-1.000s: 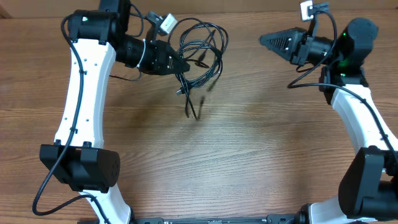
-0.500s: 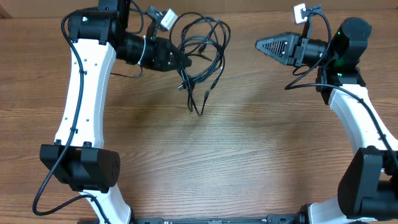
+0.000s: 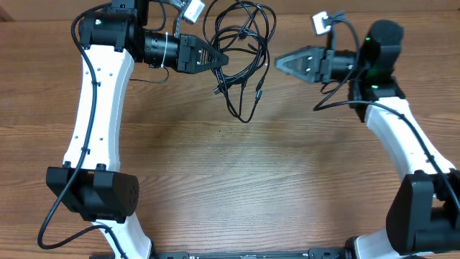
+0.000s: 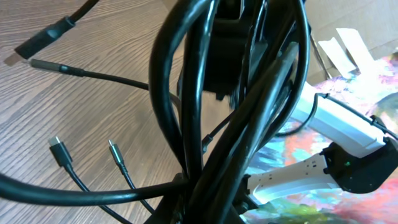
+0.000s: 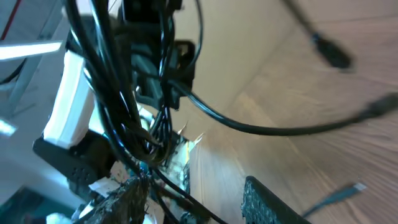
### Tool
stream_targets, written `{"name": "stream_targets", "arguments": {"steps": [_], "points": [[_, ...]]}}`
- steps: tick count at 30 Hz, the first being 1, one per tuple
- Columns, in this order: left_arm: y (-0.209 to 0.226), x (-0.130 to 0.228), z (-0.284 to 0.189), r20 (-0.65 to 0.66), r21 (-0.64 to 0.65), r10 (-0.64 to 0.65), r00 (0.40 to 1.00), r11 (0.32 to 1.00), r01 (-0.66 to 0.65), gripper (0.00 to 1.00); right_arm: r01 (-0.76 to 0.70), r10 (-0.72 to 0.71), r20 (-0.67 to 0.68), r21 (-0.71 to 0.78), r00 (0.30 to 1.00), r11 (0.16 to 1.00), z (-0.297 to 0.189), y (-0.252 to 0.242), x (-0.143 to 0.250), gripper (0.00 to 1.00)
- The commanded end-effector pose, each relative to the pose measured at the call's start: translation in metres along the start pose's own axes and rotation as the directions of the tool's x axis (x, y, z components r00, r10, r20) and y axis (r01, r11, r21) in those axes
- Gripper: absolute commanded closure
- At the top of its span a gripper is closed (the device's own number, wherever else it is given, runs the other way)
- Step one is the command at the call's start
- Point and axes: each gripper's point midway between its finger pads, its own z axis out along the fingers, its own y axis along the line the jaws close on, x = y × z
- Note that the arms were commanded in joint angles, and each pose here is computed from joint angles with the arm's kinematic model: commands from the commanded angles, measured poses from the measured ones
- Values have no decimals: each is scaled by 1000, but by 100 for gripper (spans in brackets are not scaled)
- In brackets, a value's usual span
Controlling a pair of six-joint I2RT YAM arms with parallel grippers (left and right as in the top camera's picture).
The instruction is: Untangle cables
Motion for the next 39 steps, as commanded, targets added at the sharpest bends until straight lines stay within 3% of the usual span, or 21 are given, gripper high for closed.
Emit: {"name": "stream_targets", "arguments": {"steps": [1,22,29,39], "points": [[-10,-4,1,12,65,-9,1000,998,8,95,81,-81,-7,-21,997,996,14,20,-5,51],[4,2,13,-28,-35,-25,999,999,24,96,120,-121,-20,-49,992,992,26,30,-2,54],[2,2,14,-32,-32,-24,999,999,23,96,121,-122,-17,-46,992,992,26,29,-3,95],[0,4,21,-47,-30,-16,999,999,14,95,120,-121,-12,-41,993,992,26,28,-4,96]]}}
